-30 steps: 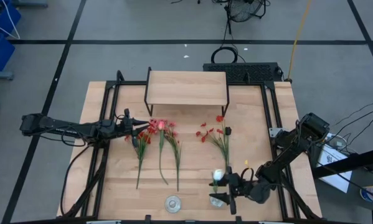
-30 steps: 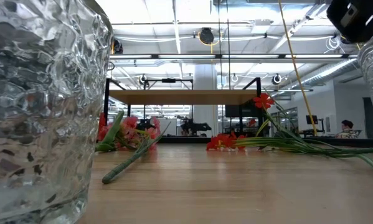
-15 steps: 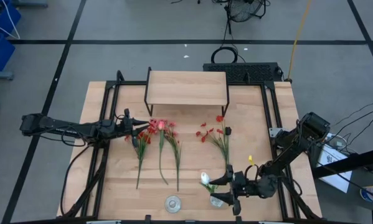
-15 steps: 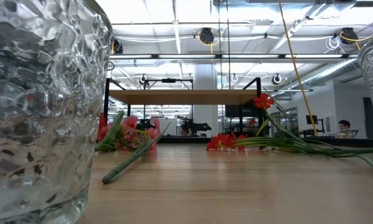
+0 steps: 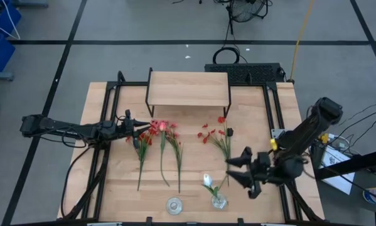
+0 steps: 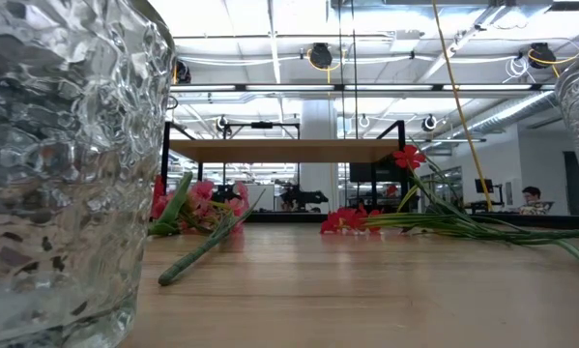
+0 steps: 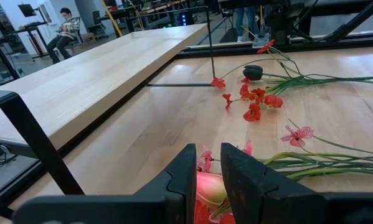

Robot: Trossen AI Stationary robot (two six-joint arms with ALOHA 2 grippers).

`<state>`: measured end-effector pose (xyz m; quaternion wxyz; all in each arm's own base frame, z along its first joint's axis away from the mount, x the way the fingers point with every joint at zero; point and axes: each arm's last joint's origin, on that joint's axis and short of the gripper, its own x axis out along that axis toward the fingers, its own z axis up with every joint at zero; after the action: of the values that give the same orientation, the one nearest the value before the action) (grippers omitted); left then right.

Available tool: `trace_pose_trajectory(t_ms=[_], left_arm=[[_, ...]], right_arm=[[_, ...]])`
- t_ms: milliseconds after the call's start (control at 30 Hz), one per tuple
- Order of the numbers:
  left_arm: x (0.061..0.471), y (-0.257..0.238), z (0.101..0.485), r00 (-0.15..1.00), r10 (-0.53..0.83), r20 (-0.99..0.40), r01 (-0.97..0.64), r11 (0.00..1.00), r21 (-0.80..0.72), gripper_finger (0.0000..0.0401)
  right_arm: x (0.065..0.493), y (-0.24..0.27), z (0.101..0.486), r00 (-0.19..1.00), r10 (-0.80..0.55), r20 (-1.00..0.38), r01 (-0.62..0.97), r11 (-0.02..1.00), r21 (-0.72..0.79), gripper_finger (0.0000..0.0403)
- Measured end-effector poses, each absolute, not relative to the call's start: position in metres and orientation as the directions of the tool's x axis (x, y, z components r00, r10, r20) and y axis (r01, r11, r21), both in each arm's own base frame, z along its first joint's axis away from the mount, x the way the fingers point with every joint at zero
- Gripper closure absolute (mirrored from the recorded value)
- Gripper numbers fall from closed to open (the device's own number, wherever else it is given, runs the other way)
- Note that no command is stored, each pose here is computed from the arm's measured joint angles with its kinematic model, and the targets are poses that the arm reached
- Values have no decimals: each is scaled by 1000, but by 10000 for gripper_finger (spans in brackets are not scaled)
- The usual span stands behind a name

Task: Pick and place flowers into a vace then onto a shelf
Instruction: Put the right orange flowers into the right transparent vase

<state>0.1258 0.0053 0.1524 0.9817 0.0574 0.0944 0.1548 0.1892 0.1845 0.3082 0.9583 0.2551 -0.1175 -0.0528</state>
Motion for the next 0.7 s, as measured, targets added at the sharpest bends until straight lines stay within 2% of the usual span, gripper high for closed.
trace_pose_trajectory(t_ms=[233,433,567,700], left_arm=[[126,5,152,934,314,-168,-293,946,142,320],[126,5,152,934,314,-168,-293,946,142,320],[126,5,152,934,315,-168,-293,945,142,320],[126,5,152,934,315,-168,-293,946,142,320]], right_arm=[[180,154,305,969,-247,14,200,816,542,195],[198,118,279,953,-205,-224,301,737,605,195],[205,94,261,889,-224,-400,435,688,581,195],[206,71,245,791,-206,-576,570,589,572,195]])
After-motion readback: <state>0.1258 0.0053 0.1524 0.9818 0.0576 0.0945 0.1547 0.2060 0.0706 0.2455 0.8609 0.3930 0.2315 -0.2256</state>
